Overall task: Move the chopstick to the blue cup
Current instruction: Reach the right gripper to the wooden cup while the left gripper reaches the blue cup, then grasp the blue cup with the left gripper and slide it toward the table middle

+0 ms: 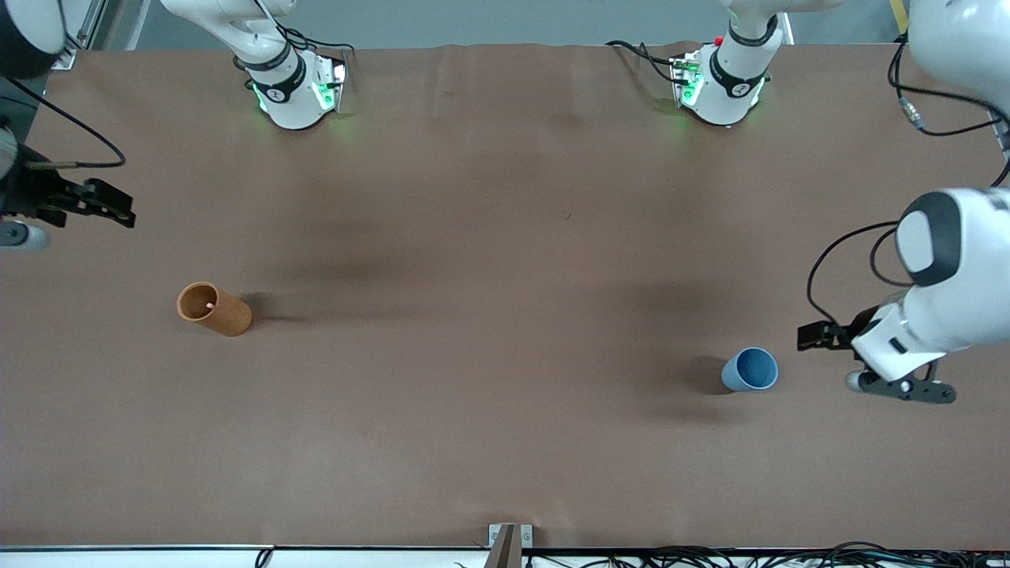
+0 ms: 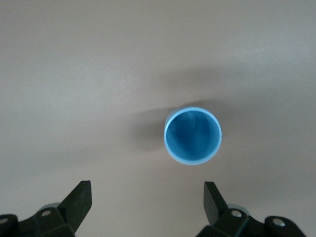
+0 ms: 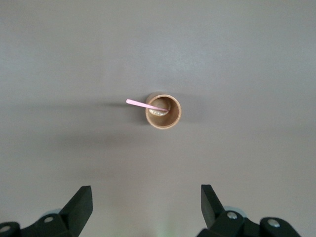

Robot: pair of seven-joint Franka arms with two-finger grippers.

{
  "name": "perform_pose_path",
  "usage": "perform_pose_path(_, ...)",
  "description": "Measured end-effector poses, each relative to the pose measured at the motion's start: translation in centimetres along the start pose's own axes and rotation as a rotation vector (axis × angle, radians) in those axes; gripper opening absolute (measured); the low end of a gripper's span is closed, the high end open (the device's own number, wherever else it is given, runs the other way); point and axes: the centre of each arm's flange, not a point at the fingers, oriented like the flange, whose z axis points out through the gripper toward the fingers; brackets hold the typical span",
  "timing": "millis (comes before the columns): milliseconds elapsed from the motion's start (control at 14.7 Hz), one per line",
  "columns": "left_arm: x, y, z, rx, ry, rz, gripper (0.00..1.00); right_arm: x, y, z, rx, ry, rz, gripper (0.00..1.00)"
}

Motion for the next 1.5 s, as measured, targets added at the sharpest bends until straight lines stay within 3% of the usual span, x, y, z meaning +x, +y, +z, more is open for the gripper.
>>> perform_pose_path(341, 0.0, 0.8, 9.2, -0.008, 0.008, -0.024, 1.0, 1.2, -1.5, 7.3, -0.059, 0.02, -0.009, 0.93)
perform_pose_path(545, -0.1, 0.8, 11.6, -0.009, 0.002, -0.034, 0.96, 2.3, -3.5, 11.4, -0.102, -0.002, 0.004, 0.85)
perform_pose_path(1159, 0.0, 1.0, 11.9, 0.007, 0.021, -0.024, 0.06, 5.5, -7.4, 18.3, -0.18, -0.011, 0.05, 0.71)
perform_pose_path(1432, 0.2, 4.8, 5.7, -0.014, 0.028, -0.017, 0.05, 6.6, -7.8, 19.7, -0.202, -0.005, 0.039, 0.54)
perform_pose_path(1500, -0.2, 7.1, 3.2, -0.025, 0.019, -0.039, 0.05, 6.8, -7.8, 19.9, -0.212, -0.003, 0.033, 0.54)
